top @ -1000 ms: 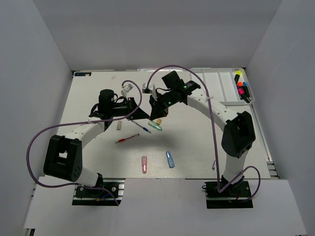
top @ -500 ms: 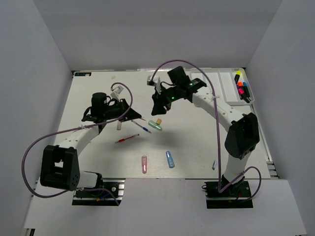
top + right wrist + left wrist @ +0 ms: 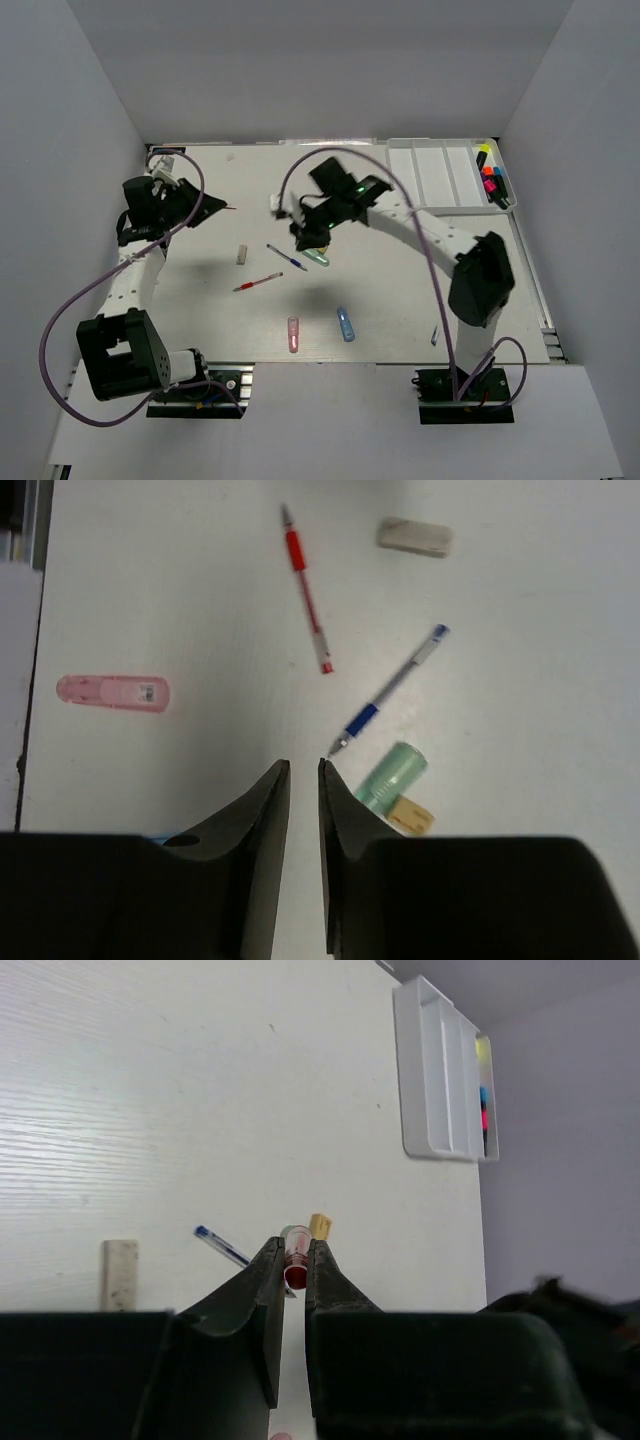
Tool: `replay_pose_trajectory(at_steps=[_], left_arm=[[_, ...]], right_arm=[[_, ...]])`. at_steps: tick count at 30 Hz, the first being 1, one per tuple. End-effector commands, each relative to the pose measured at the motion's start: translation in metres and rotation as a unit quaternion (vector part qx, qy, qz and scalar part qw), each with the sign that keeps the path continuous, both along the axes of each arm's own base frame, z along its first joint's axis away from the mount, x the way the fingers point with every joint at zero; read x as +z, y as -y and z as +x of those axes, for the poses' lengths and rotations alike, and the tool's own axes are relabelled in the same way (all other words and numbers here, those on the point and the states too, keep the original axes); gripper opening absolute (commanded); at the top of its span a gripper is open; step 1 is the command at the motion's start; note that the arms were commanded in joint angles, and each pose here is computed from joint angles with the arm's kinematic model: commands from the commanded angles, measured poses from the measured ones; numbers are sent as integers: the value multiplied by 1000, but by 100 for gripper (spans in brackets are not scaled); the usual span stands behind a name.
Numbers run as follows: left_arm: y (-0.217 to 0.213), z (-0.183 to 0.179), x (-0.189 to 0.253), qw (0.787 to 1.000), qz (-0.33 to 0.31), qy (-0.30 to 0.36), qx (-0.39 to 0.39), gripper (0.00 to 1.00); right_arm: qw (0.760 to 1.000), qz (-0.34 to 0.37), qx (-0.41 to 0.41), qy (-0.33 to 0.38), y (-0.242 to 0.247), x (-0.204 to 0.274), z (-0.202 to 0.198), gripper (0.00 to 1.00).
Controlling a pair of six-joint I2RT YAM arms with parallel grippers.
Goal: Sort the stationery into containers
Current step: Grab a piece of stationery with the right arm
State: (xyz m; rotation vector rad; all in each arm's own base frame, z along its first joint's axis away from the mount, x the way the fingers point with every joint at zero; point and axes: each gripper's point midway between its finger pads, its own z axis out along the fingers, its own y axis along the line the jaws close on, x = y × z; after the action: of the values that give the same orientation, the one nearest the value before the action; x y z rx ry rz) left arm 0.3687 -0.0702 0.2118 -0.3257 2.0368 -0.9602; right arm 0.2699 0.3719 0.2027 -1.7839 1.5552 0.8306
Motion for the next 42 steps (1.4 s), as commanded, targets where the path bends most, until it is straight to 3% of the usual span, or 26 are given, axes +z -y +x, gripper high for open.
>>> replay_pose_trajectory(at_steps=[1,11,20,32,36,39,42], left_arm=[[-28,4,7,999,11,-7,49,0],[-47,-2,11,998,-43,2,56,0],[-47,-6,11,997,-62,8,52,0],[-46,-5,8,996,-69,7,48,0],[-47,-4,10,997,-68,6,48,0],[-47,-3,11,997,-65,6,49,0],[-49,-2,12,997,-60,7,52,0]], right_arm=[[995,-49,73,53,-37,-42,-19,23],[982,-116,114,93,-93,-123,-13,21],[980,-127,117,96,-100,-148,-6,28],[973,-154,149,89,-100,-177,-12,28],[968,-175,160,87,-91,-189,-14,20],[968,-170,172,72,-85,-181,-21,3],[969,-159,174,68,-74,-162,-33,0]])
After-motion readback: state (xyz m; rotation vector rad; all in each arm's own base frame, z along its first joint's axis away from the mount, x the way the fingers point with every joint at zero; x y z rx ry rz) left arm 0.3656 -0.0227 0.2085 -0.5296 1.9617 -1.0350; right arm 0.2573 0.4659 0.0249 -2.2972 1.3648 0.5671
